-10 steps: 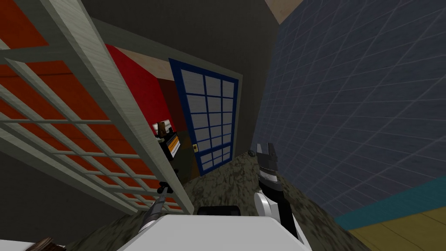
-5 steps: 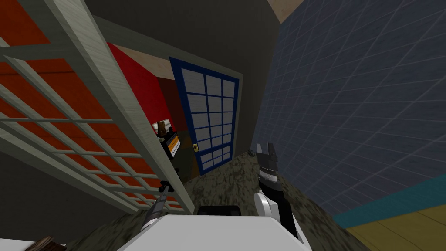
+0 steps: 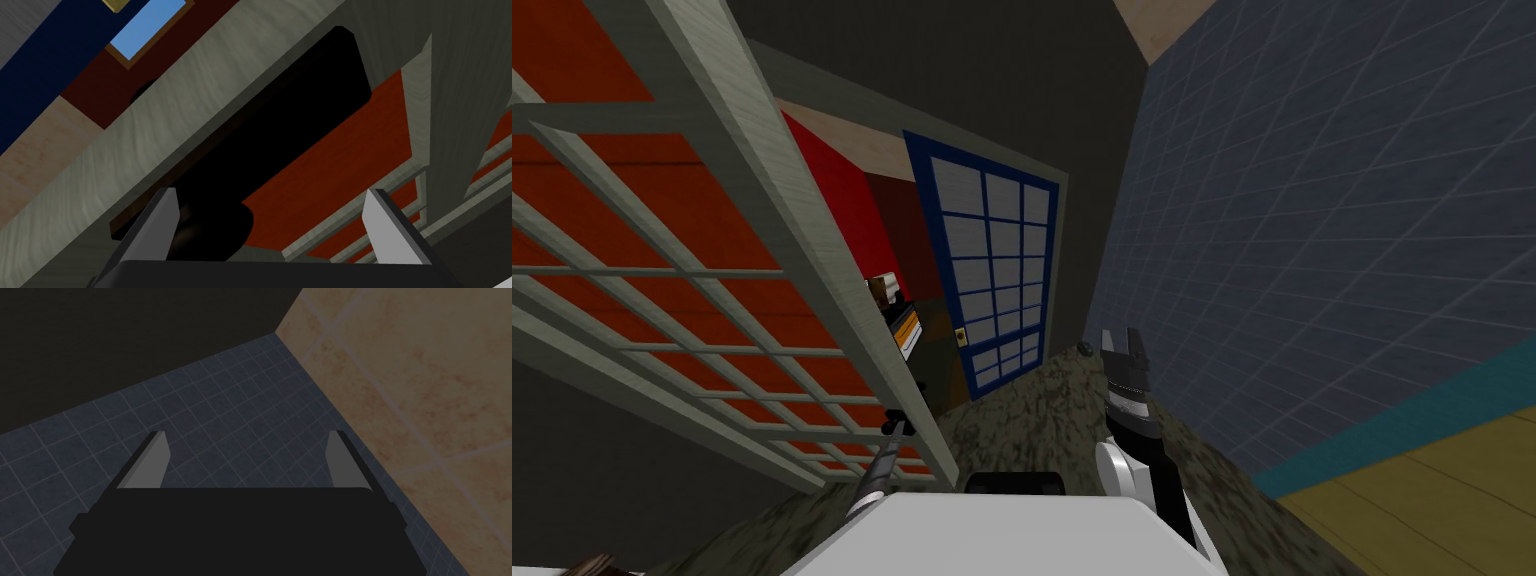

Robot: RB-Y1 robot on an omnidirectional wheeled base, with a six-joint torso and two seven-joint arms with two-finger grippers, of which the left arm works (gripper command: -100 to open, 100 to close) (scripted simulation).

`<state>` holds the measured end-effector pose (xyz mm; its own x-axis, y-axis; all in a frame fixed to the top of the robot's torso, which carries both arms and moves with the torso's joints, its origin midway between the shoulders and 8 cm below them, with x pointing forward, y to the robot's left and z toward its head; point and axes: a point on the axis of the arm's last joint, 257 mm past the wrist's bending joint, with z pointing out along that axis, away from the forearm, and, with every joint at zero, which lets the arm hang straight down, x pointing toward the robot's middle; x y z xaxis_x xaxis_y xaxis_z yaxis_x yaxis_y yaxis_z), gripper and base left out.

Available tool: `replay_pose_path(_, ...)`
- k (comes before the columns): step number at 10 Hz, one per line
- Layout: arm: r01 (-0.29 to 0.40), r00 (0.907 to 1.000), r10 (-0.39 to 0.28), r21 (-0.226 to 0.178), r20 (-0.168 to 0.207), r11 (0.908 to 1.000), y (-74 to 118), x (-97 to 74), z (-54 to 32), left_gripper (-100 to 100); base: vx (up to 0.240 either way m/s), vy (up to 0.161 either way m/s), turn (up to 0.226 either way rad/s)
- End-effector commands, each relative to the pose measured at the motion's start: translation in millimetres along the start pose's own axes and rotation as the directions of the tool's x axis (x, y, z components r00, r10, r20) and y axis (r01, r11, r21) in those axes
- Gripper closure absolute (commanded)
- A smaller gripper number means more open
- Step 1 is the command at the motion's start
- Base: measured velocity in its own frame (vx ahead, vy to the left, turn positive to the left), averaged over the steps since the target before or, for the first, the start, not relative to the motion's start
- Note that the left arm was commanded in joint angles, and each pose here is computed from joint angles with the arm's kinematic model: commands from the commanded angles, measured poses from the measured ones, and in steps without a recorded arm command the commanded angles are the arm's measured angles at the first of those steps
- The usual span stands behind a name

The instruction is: Pull the door open

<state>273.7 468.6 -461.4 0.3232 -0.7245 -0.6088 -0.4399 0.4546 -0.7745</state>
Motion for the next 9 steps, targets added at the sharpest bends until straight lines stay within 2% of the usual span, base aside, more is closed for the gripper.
replay_pose_path(1,0.048,0.9988,-0.048,-0.015,0.008,0.9987,6.7,-7.6,0.5,100,-0.067,0.023,-0.062)
replay_pose_path(5,0.123,0.9924,-0.123,-0.005,0.003,0.9924,2.0,-4.6,4.1,100,-0.054,0.021,-0.047)
replay_pose_path(6,0.157,0.9875,-0.157,0.0,0.001,0.9875,-0.4,-3.1,5.9,100,-0.044,0.006,-0.044)
replay_pose_path(7,0.157,0.9875,-0.157,0.0,0.001,0.9875,-0.4,-3.1,5.9,100,-0.042,0.019,-0.022)
replay_pose_path(8,0.195,0.9808,-0.195,0.005,-0.003,0.9808,-3.1,-1.3,7.8,100,-0.063,0.026,-0.044)
replay_pose_path(9,0.195,0.9808,-0.195,0.005,-0.003,0.9808,-3.1,-1.3,7.8,100,-0.043,0.012,-0.042)
